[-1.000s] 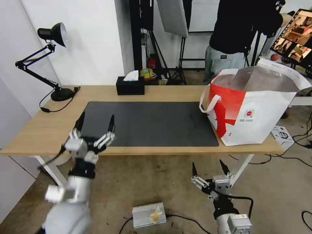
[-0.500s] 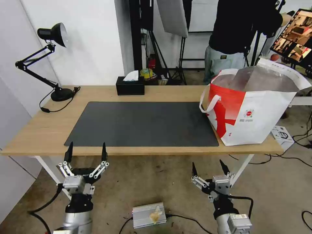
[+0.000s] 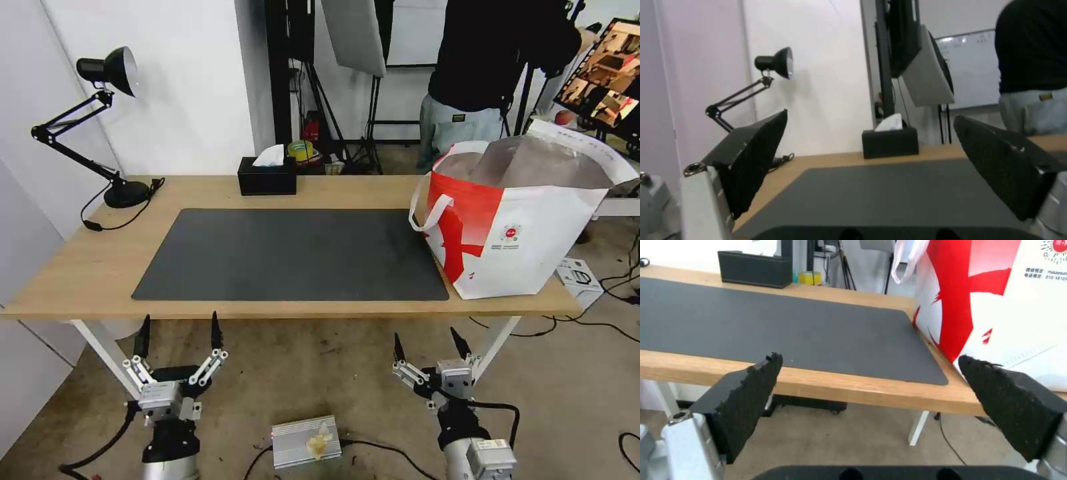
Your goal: Pick up the trash from the table and place it into the takeout bag.
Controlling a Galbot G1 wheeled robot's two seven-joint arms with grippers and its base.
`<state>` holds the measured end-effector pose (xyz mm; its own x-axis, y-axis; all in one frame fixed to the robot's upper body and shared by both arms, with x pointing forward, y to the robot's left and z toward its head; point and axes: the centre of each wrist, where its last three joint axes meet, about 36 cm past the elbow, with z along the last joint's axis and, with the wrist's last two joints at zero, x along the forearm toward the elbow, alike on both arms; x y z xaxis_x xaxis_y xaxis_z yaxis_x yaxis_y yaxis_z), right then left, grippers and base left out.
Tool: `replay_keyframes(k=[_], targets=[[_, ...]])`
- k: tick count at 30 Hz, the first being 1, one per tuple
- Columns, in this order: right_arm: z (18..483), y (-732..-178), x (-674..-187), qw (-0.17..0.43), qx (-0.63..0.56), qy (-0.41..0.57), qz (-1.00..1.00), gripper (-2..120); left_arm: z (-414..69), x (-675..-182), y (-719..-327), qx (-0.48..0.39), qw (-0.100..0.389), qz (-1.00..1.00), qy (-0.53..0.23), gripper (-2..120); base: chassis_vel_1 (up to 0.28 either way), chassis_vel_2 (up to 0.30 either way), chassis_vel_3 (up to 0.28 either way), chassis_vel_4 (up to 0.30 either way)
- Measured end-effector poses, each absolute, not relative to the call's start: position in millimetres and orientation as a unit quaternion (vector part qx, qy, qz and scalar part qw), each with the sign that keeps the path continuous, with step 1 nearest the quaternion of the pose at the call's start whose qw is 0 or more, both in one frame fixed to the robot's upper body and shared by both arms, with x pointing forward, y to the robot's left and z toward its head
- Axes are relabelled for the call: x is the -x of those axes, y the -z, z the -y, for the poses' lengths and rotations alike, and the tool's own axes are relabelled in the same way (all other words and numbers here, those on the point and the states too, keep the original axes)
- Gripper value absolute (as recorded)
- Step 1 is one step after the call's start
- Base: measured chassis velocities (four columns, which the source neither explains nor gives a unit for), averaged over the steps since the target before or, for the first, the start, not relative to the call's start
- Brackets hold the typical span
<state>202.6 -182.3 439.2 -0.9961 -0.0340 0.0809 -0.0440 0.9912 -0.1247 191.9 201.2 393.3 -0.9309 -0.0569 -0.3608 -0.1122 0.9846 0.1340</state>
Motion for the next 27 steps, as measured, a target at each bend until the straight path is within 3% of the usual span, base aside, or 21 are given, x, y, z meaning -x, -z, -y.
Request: replay_keyframes(k=[27], targets=[[182.3,-439.2,-202.6,0.039,-0.02,-0.063,0.997,100,-193.6,-185.8,-386.3,0.06,0.169,-0.981,-0.074,100,0.0,0.0,0.0,0.0]])
